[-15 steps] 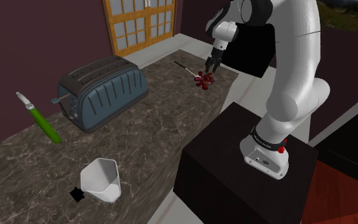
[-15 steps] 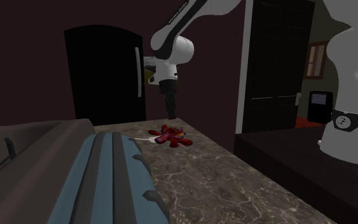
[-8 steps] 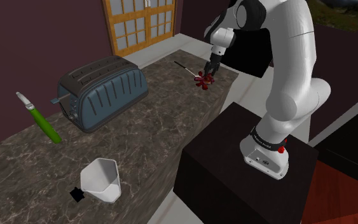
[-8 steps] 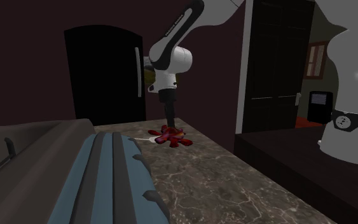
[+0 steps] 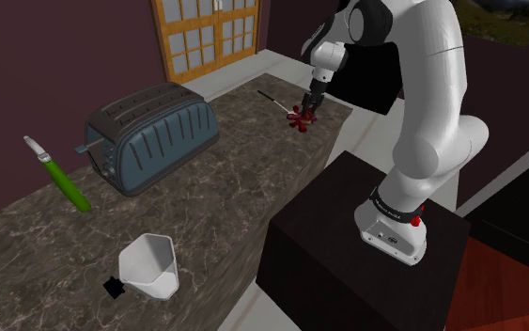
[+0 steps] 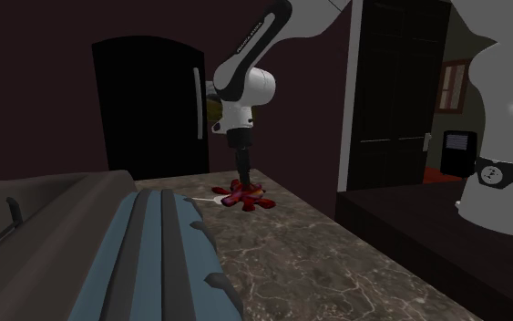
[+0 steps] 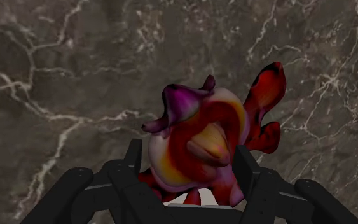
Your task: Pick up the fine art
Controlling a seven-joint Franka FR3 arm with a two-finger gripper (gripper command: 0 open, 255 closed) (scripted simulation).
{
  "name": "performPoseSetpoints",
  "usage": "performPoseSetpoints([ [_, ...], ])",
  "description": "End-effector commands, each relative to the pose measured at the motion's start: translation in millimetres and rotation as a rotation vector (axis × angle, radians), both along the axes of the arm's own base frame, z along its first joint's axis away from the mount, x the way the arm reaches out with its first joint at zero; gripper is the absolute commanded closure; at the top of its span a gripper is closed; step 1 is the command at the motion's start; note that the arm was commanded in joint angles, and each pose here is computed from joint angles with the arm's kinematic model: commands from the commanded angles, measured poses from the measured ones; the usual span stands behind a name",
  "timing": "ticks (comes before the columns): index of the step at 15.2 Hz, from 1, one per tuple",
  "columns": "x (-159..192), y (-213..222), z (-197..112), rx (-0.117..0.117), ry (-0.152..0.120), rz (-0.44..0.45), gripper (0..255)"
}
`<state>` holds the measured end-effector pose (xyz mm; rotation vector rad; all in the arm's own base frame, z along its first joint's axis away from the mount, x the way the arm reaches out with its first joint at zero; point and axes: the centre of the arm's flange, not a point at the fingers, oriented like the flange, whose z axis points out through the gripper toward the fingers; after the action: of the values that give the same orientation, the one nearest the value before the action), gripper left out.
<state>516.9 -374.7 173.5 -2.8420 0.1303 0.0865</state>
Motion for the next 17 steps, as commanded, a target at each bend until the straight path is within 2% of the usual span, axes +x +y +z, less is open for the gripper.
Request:
performPoseSetpoints([
  [1, -0.9, 0.1, -1.6, 0.001, 0.003, 0.000, 255],
  [3, -0.9, 0.6, -1.5, 0.001, 0.003, 0.000, 255],
  [17, -0.9, 0.6, 72.4, 0.001, 0.003, 0.000, 255],
])
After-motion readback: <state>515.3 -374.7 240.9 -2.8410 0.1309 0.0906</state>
